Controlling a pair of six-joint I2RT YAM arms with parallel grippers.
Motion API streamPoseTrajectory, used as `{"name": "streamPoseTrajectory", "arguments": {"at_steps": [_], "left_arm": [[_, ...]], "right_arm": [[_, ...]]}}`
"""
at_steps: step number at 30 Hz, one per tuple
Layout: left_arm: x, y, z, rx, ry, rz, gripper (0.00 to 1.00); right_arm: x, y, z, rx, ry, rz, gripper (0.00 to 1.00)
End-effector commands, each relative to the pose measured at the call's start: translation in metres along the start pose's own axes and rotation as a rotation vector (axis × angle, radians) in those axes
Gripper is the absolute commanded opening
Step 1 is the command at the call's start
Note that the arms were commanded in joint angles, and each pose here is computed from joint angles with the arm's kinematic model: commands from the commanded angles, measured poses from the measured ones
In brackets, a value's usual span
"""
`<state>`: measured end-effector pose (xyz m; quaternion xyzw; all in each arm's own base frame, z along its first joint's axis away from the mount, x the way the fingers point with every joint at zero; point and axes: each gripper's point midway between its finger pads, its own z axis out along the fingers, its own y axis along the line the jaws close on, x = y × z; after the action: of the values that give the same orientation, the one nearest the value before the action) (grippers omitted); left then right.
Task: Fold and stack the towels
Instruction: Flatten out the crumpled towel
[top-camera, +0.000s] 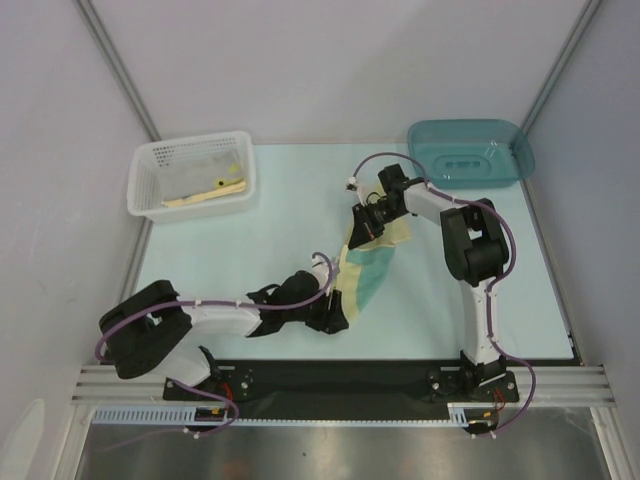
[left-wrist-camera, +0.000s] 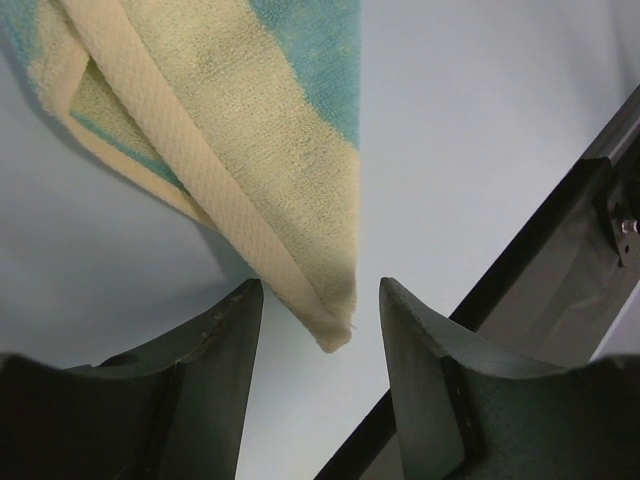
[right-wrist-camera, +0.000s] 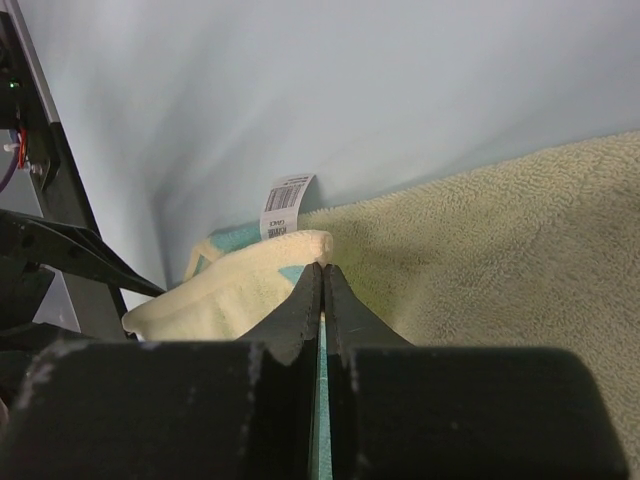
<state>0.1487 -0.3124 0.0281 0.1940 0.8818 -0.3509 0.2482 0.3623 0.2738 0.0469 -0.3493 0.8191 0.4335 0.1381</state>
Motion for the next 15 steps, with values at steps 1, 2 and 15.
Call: {"name": "streamPoseTrajectory", "arguments": {"at_steps": [1,2,15], "left_arm": [[-0.011,-0.002,0.001,-0.026,-0.017,0.025,0.56],[-0.011,-0.002,0.002,-0.027,-0.012,0.016,0.54],[-0.054,-0.01,-0.024,-0.135,-0.003,0.171,0.0]], "right_arm": [[-0.016,0.011,-0.012,-0.007,-0.046,-0.038,0.0],[-0.016,0.01,-0.012,-0.008,-0.047,-0.037,0.0],[-0.075,0.031,-0.057,0.174,-0.233,-0.028,0.0]]}}
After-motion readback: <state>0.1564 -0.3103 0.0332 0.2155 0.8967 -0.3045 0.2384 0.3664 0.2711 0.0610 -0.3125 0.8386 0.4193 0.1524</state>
